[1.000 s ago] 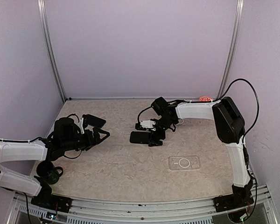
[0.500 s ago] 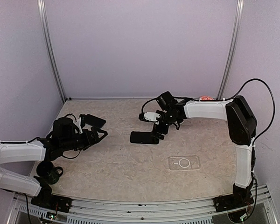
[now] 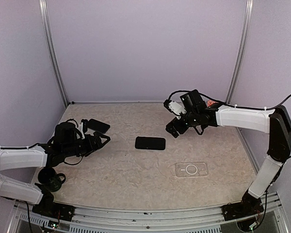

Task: Put the phone into the phone case
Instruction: Place the phone with the phone case at the center of the board, then pick up the phone case from the center of the board.

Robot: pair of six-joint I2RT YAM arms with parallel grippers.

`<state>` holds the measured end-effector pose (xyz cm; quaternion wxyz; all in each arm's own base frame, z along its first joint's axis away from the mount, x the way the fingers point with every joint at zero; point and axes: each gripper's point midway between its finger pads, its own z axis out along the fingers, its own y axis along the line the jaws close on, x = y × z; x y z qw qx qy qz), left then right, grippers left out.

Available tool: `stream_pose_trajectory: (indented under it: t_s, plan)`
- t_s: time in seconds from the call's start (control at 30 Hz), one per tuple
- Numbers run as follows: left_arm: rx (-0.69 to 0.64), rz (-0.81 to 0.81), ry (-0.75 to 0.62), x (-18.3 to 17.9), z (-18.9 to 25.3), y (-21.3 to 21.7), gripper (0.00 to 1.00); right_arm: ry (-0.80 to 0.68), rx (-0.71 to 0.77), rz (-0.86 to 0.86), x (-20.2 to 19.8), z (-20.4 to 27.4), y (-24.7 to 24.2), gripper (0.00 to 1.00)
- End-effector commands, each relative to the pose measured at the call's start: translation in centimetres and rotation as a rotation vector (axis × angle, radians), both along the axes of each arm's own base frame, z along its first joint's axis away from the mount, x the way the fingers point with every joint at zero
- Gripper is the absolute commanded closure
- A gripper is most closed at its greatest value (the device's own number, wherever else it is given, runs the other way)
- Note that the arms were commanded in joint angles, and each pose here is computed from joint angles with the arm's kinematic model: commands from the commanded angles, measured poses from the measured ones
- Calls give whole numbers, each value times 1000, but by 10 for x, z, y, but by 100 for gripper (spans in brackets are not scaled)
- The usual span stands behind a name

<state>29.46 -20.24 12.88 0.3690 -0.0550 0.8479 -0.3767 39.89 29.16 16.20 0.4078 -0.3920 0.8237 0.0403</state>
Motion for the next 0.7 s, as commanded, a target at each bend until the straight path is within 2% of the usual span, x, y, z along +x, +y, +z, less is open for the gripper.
stream_pose_trajectory:
  t_s: [0.0, 0.23, 0.37, 0.53, 0.67]
  plan:
    - [-21, -16, -35, 2, 10, -3, 1, 77, 137, -231, -15, -6, -31, 1]
    - [-25, -49, -36, 0, 8, -16, 1, 135, 191, -457, -38, -35, -80, 8]
    - [-14, -68, -34, -2, 7, -23, 1, 178, 150, -605, -53, -59, -115, 12]
    - [-10, -71, -42, -1, 9, -25, 1, 245, 124, -683, -76, -85, -138, 19]
    - [-10, -77, -44, 1, 11, -28, 1, 273, 172, -731, -89, -92, -150, 28]
